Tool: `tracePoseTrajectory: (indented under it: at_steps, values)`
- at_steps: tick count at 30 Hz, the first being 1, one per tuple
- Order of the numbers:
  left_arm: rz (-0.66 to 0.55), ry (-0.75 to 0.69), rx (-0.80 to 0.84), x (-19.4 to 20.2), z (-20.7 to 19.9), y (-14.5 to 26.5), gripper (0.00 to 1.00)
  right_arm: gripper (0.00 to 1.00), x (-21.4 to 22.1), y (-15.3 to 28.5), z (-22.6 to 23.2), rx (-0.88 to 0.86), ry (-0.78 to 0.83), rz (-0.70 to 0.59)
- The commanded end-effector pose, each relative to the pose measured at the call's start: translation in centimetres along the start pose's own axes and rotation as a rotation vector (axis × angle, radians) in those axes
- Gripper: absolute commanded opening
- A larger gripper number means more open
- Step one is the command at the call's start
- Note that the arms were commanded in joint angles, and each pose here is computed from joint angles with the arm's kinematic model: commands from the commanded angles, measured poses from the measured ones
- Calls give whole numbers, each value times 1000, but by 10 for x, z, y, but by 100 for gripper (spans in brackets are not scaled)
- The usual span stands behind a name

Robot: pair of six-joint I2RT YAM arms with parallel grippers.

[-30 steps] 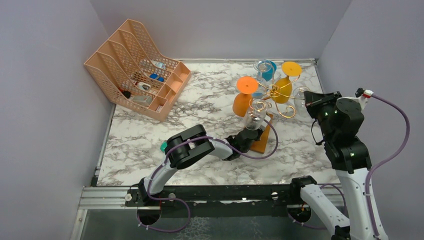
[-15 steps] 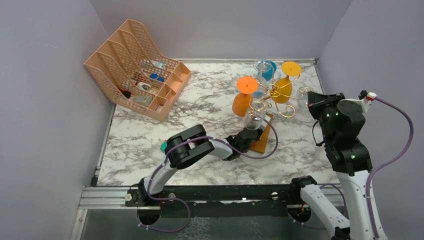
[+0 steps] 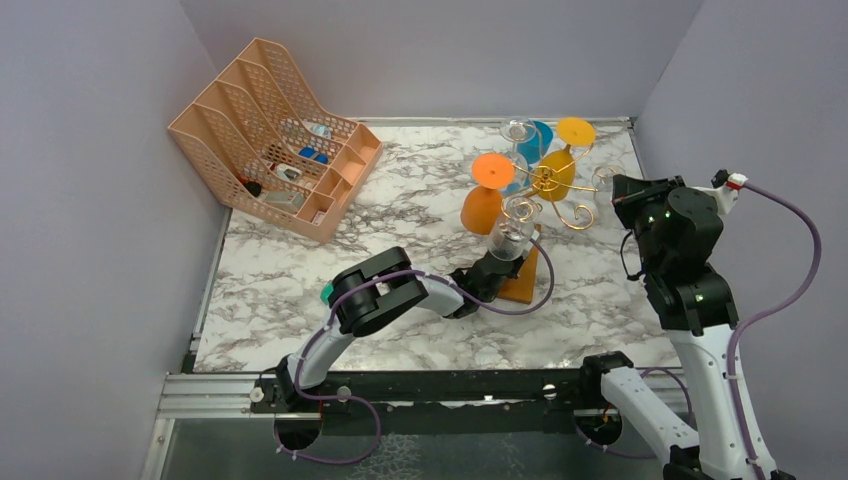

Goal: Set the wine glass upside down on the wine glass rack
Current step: Turn the wine glass upside down at the wine rack.

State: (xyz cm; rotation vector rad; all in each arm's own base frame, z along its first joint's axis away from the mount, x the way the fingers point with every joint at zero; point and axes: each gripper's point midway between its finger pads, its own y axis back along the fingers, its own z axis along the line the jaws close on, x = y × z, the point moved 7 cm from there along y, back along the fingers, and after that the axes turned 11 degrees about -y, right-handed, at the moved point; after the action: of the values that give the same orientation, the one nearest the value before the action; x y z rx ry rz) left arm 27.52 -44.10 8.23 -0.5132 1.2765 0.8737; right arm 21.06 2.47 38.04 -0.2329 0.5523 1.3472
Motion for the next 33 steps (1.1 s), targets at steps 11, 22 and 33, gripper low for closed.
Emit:
tracePoseTrajectory:
  at_steps: [11,22,33]
  values:
    - [57,-90,45,17,4,10,0,1,-41,11,36,-105,-243,-218]
    - [31,-95,75,15,1,12,0,1,-47,-3,49,-100,-269,-261]
    - [31,-101,95,20,-3,15,0,1,-53,0,50,-97,-368,-299]
